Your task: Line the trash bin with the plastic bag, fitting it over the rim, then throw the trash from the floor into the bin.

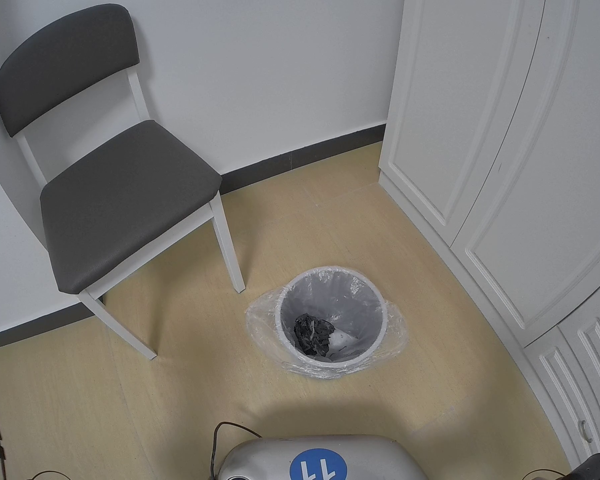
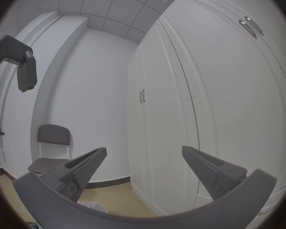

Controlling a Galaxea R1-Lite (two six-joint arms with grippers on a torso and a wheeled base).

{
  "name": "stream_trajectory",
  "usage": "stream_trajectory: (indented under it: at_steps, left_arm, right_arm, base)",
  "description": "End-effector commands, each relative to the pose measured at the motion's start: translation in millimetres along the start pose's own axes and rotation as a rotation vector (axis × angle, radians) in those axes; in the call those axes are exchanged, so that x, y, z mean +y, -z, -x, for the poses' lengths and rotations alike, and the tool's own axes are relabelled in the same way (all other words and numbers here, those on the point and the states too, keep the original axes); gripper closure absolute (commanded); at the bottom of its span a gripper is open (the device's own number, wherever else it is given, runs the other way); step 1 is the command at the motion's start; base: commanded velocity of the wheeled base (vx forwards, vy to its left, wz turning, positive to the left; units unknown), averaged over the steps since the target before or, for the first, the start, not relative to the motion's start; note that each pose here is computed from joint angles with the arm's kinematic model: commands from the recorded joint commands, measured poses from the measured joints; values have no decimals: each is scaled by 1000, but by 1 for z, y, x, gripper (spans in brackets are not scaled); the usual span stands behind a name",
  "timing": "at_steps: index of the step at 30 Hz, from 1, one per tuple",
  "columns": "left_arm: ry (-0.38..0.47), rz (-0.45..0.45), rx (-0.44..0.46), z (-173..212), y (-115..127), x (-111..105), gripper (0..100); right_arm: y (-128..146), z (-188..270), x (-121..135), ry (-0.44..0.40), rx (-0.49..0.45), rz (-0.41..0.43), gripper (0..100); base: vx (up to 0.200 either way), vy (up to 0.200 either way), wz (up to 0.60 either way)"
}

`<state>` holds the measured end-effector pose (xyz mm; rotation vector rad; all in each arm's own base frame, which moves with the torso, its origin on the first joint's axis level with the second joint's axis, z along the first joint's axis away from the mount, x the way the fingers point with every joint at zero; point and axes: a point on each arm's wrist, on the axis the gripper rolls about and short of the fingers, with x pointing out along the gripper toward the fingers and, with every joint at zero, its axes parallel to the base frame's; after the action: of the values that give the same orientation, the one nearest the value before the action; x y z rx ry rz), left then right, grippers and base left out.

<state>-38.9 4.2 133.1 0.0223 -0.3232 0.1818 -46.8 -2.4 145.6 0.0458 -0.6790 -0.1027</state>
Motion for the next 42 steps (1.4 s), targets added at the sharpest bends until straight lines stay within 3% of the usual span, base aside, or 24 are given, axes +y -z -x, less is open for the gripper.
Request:
stream_trajectory:
  at_steps: [1, 2, 9, 12, 14, 16, 21, 22, 23, 25, 26, 27, 32, 38, 39, 42]
  left_arm:
    - [35, -134, 245, 1, 52, -3, 0]
    - [41, -126, 298, 3, 55, -3, 0]
    - [41, -98, 264, 2, 54, -3, 0]
    - [84, -21, 278, 2, 54, -4, 0]
    - [135, 45, 293, 2, 55, -5, 0]
    - [188, 24, 348, 5, 60, -6, 0]
    - [190, 13, 331, 4, 59, -6, 0]
    - [187, 18, 332, 4, 60, -6, 0]
    - [187, 18, 332, 4, 60, -6, 0]
    - [183, 22, 331, 4, 60, -6, 0]
    - [183, 22, 331, 4, 60, -6, 0]
    - [184, 20, 331, 4, 60, -6, 0]
    - [186, 18, 330, 4, 60, -6, 0]
    - [187, 18, 330, 4, 60, -6, 0]
    - [187, 18, 330, 4, 60, -6, 0]
    - [186, 18, 329, 4, 60, -6, 0]
  right_arm:
    - [0, 3, -1, 11, -48, 17, 0]
    - [0, 3, -1, 13, -49, 39, 0]
    - [6, 3, -2, 63, 8, 84, 0]
    - [11, 3, -3, 96, 63, 93, 0]
    - [17, 4, -3, 99, 116, 101, 0]
    - [23, 4, -3, 97, 179, 113, 0]
    - [35, 7, -4, 96, 300, 131, 0]
    - [45, 11, -4, 93, 404, 143, 0]
    - [46, 11, -4, 93, 406, 142, 0]
    - [58, 17, -5, 87, 540, 161, 0]
    - [59, 18, -5, 86, 553, 163, 0]
    - [63, 21, -5, 72, 606, 167, 0]
    - [63, 21, -3, -26, 602, 148, 0]
    - [63, 21, -2, -45, 603, 152, 0]
    - [64, 22, -1, -109, 616, 80, 0]
    - [64, 22, 3, -237, 626, -21, 0]
  base:
    - [0, 0, 0]
    - [0, 0, 0]
    - [0, 0, 0]
    - [0, 0, 0]
    - [0, 0, 0]
    - [0, 0, 0]
    - [0, 0, 0]
    - [0, 0, 0]
    - [0, 0, 0]
    - [0, 0, 0]
    - [0, 0, 0]
    - [0, 0, 0]
    - [0, 0, 0]
    - [0, 0, 0]
    - [0, 0, 0]
    - [0, 0, 0]
